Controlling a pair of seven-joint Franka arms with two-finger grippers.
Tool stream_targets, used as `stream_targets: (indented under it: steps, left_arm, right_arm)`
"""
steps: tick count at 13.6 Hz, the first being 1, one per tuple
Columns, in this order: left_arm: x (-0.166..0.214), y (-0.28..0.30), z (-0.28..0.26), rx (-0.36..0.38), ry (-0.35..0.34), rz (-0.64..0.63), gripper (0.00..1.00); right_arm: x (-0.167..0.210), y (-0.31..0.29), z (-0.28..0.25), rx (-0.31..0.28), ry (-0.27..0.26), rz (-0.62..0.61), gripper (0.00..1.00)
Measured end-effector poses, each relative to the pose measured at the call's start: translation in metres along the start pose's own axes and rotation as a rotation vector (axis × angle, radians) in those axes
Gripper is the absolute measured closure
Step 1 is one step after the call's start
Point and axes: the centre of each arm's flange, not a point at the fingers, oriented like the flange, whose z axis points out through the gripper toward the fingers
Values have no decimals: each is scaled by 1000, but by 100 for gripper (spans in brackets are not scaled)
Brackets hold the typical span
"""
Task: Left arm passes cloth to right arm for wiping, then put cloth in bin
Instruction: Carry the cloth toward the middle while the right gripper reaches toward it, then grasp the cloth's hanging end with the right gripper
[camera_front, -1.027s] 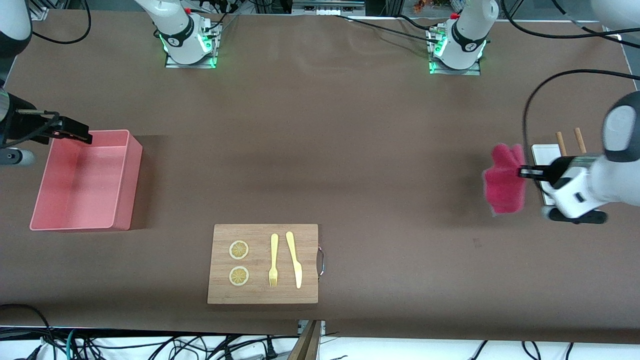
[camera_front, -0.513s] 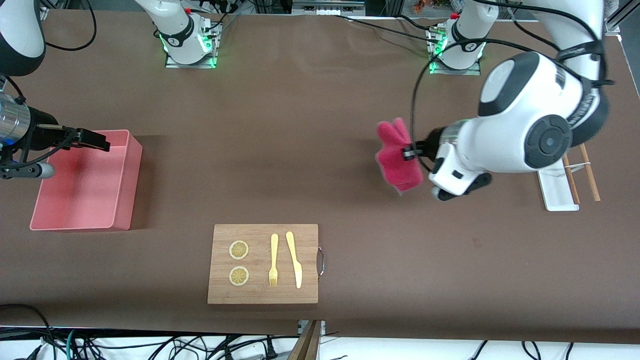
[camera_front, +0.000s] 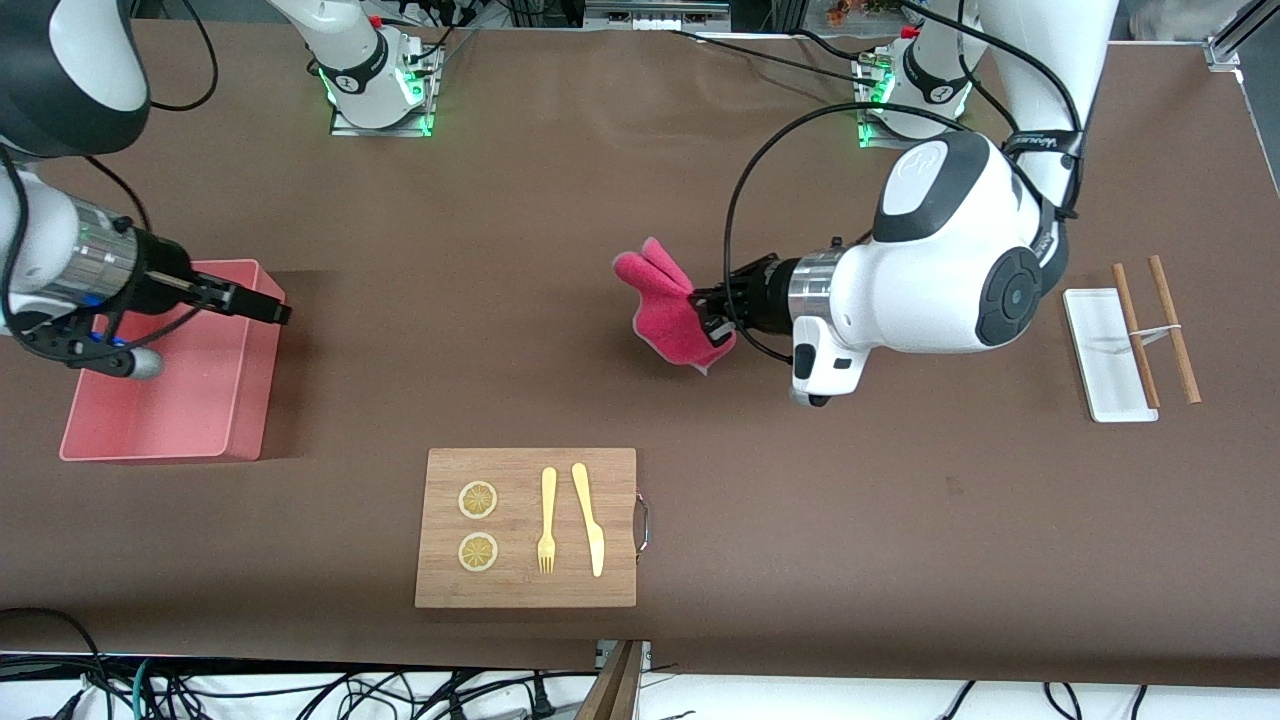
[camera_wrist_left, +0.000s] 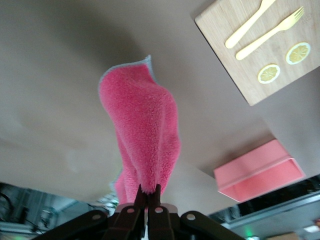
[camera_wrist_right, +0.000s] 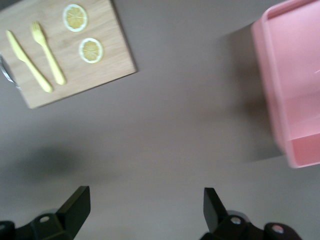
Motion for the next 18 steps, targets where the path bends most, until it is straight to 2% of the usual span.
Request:
stream_targets:
  steps: [4,7,11,14,18]
  left_arm:
    - [-7,7,6,-38,-13,-83,96]
    - [-13,12,12,-62,-9,-123,96]
    - [-14,14,13,-84,-26,-164,96]
    - [-12,15,13,-85,-27,-176,96]
    - [-12,15,13,-85,-27,-180,96]
  right_arm:
    - [-6,-46,24,103,-48,207,0]
    - [-13,-71,34,185,-130,379,0]
    - [-12,-102,51,284,-204,606,0]
    - [-29,-145,80,284,-262,725,0]
    - [-55,-190,116,261,-301,820,0]
